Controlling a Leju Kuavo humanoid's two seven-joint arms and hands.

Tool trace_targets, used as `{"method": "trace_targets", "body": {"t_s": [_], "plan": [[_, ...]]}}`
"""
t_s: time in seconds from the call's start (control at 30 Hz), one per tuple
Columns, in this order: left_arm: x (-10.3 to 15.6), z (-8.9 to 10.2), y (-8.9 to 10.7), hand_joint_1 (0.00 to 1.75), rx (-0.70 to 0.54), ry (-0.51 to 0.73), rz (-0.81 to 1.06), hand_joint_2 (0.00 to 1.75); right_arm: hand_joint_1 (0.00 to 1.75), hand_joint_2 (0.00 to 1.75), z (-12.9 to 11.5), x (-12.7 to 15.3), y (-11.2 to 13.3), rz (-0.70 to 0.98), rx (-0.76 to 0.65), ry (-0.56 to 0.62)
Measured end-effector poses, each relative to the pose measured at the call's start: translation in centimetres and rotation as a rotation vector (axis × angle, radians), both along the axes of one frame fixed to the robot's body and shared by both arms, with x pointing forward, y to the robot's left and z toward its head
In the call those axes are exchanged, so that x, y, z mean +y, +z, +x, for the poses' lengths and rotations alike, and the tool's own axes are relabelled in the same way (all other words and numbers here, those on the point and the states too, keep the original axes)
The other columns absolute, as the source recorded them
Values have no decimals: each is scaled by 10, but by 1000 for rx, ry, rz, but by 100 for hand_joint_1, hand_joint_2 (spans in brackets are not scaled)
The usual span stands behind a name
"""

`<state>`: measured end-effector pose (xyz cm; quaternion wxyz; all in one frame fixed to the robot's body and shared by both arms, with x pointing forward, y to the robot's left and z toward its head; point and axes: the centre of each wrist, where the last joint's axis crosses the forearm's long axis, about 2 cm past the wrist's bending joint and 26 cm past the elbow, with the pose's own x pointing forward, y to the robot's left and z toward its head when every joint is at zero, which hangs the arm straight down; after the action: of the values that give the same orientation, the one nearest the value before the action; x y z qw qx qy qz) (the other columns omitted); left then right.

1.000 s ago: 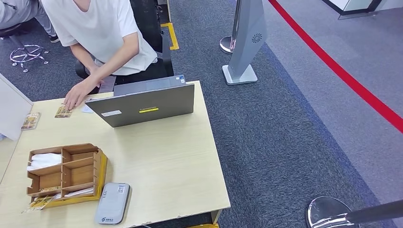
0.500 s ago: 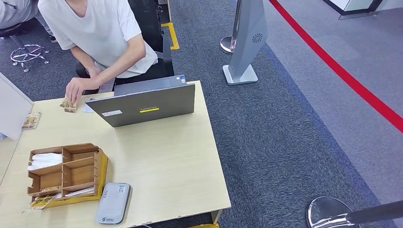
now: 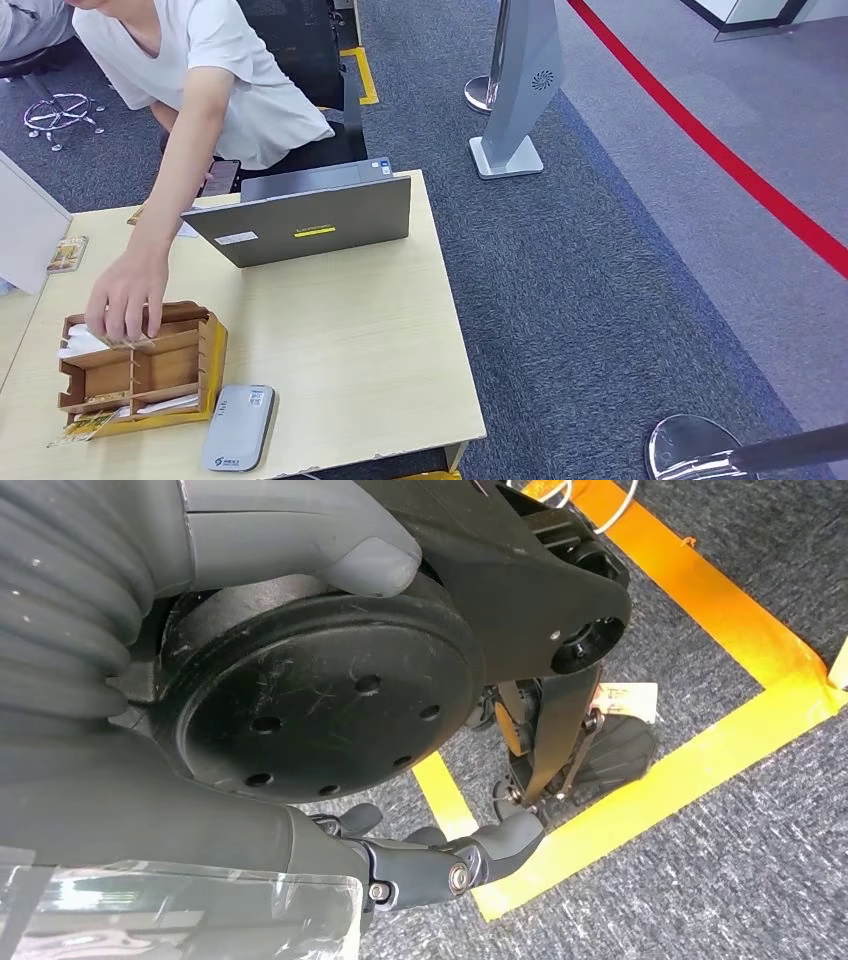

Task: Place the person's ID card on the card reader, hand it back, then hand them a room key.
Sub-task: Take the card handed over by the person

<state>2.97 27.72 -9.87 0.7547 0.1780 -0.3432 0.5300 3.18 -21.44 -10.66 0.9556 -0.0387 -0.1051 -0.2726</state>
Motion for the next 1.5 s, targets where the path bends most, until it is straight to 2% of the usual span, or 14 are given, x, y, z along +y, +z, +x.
{"method": "trace_targets", "body": {"t_s": [0.33, 0.67, 1.07, 1.27, 1.5], "plan": [[58, -1, 28, 0, -71, 119, 251, 175, 0, 175, 2, 0, 0, -16, 7, 17], [102, 17, 81, 0, -248, 167, 535, 175, 0, 175, 4, 0, 1, -33, 10, 44], [137, 64, 182, 0, -555, 157, 941, 175, 0, 175, 7, 1, 2, -59, 9, 112], [150, 94, 228, 0, -626, 98, 1170, 175, 0, 175, 9, 2, 3, -71, 13, 150], [155, 132, 269, 0, -666, -37, 1348, 175, 0, 175, 10, 2, 3, -75, 21, 169]]}}
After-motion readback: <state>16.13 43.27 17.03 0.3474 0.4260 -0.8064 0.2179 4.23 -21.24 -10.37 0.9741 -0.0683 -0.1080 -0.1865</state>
